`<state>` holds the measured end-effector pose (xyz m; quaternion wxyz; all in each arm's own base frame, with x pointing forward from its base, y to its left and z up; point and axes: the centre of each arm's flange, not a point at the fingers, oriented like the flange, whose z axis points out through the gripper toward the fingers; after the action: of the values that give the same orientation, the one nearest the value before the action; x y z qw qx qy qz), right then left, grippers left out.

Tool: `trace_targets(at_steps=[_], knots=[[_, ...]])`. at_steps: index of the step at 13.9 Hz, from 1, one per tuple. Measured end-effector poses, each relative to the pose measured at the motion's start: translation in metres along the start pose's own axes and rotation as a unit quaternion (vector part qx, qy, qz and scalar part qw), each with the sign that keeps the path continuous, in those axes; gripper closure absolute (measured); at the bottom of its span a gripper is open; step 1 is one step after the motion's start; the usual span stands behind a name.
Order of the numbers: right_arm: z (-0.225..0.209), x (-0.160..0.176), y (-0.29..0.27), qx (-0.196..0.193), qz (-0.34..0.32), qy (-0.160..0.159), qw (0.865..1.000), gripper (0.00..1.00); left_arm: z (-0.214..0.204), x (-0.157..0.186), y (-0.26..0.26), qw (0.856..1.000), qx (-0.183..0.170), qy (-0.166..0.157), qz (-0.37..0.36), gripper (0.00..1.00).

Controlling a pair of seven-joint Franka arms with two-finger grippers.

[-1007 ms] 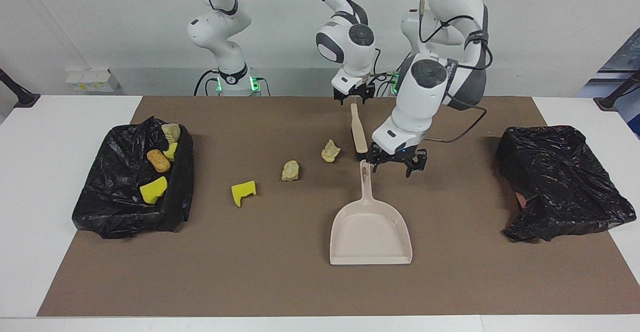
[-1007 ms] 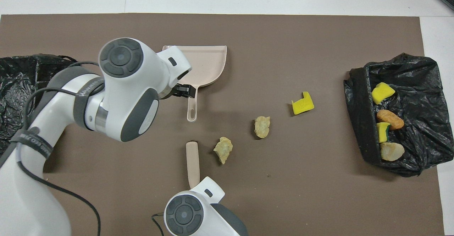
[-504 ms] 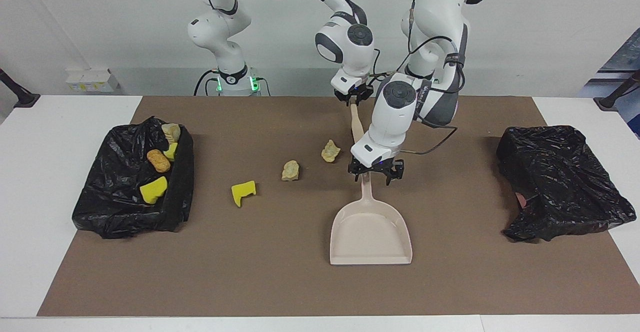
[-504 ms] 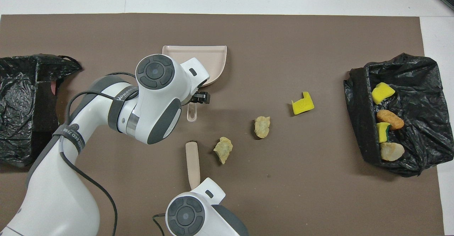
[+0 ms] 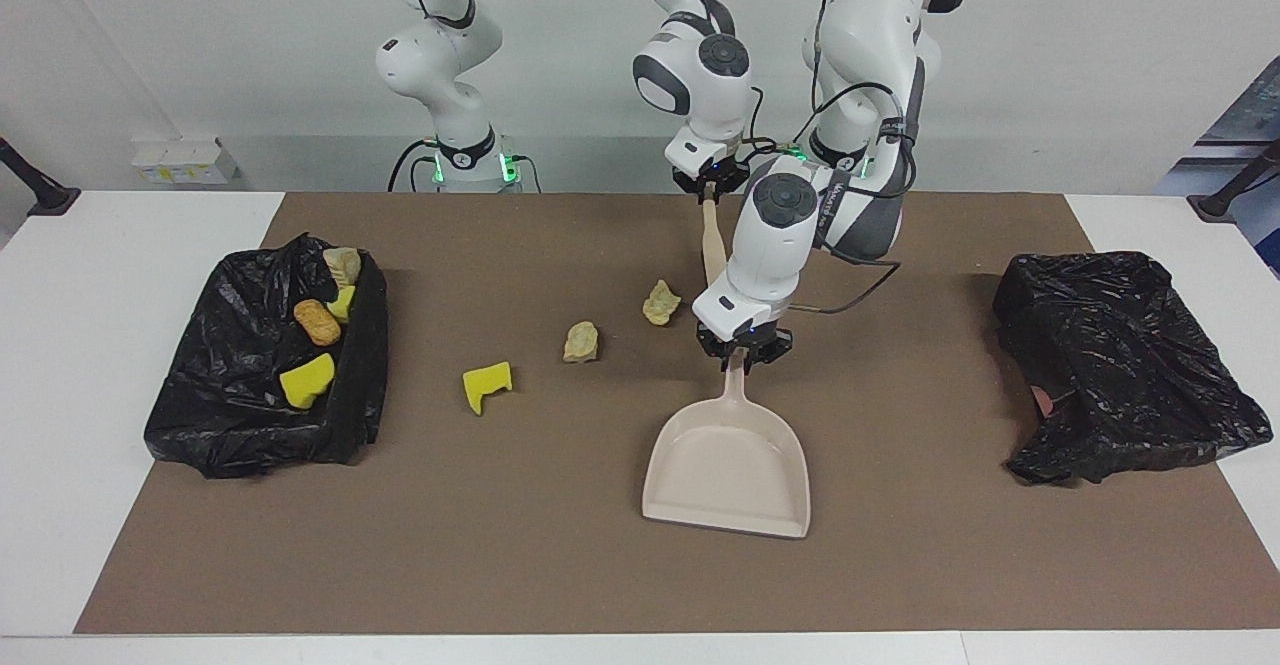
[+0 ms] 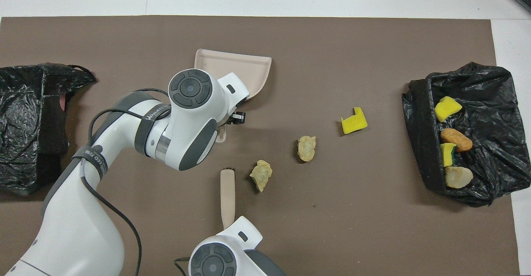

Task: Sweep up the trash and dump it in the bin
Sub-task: 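Grasp the dustpan with the left gripper while the right gripper grasps the brush, then sweep the pieces into the dustpan with the right gripper's brush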

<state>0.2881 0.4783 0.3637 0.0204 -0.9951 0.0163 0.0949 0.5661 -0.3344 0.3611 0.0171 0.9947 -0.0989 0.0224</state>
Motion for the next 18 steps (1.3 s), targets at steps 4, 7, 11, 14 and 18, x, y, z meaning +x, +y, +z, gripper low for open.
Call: trace_targets(at_steps=[4,7,11,14,18], knots=[[-0.046,0.007,0.049,-0.022,0.028,0.011,0.999,0.74,-0.007,0.007,-0.016,1.000,0.003,0.007,0.019,0.68],[-0.077,0.021,0.107,-0.056,0.035,0.014,0.998,0.74,-0.027,0.018,-0.053,0.997,0.005,0.022,0.072,0.68],[-0.106,0.049,0.186,-0.089,0.014,0.025,0.996,0.74,-0.063,0.015,-0.105,0.985,0.014,-0.003,0.174,0.68],[-0.125,0.100,0.275,-0.084,-0.021,0.023,0.996,0.74,-0.091,0.000,-0.139,0.963,0.011,-0.043,0.265,0.68],[-0.116,0.167,0.414,-0.093,-0.055,0.024,0.994,0.74,-0.103,-0.019,-0.162,0.928,0.011,-0.094,0.360,0.68]])
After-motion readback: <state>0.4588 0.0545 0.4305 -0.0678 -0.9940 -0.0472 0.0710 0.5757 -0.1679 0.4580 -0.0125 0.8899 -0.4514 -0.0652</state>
